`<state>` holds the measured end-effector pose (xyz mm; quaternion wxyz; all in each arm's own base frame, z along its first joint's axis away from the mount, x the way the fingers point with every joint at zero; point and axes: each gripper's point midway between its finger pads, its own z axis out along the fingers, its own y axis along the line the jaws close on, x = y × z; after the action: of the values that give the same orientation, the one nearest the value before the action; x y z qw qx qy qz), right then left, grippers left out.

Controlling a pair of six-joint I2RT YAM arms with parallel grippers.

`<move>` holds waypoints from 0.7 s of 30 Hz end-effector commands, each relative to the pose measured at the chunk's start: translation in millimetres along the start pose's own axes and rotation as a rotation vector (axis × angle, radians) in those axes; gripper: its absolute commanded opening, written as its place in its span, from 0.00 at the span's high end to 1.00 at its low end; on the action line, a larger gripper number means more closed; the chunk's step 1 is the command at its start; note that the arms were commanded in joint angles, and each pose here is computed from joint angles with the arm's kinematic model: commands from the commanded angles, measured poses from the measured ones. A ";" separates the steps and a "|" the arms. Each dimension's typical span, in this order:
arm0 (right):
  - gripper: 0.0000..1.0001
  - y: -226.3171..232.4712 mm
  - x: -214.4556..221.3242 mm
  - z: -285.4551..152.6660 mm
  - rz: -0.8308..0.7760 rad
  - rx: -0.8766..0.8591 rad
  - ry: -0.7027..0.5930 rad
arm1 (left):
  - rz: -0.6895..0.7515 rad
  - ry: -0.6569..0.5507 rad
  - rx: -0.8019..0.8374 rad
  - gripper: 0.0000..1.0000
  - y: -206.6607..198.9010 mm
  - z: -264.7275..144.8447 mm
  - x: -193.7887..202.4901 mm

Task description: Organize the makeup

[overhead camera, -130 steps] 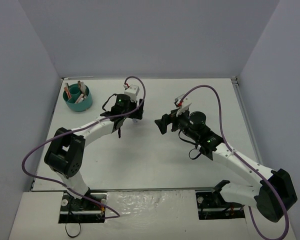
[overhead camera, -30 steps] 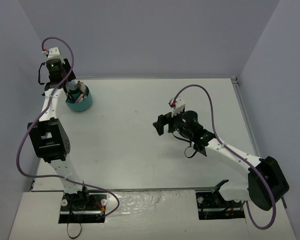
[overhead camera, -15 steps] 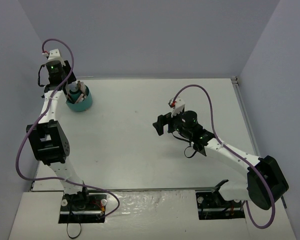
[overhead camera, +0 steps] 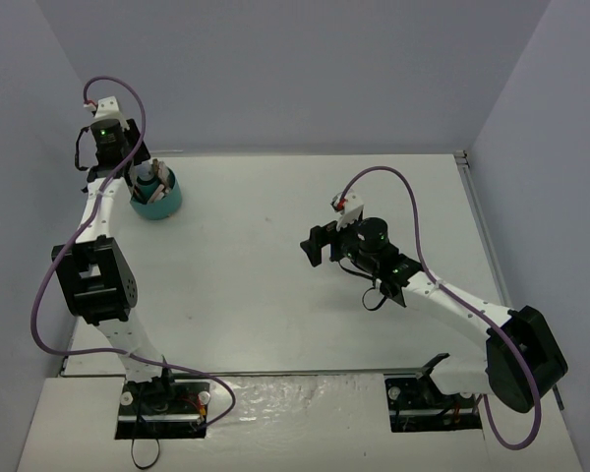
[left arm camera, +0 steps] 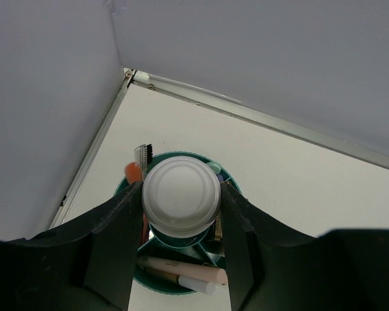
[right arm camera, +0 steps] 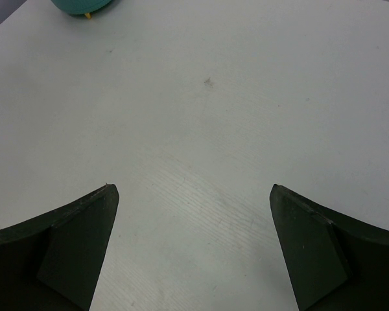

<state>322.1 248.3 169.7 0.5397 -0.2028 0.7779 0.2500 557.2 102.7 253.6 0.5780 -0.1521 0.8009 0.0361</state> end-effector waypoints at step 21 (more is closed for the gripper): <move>0.00 6.9 -34.0 4.7 -0.006 -0.036 -0.101 | 0.006 -0.110 -0.016 0.97 -4.4 -25.0 -39.3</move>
<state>322.1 248.3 169.6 0.5396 -0.2028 0.7780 0.2499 541.9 99.1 227.4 0.5446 -0.1566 0.8226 0.0482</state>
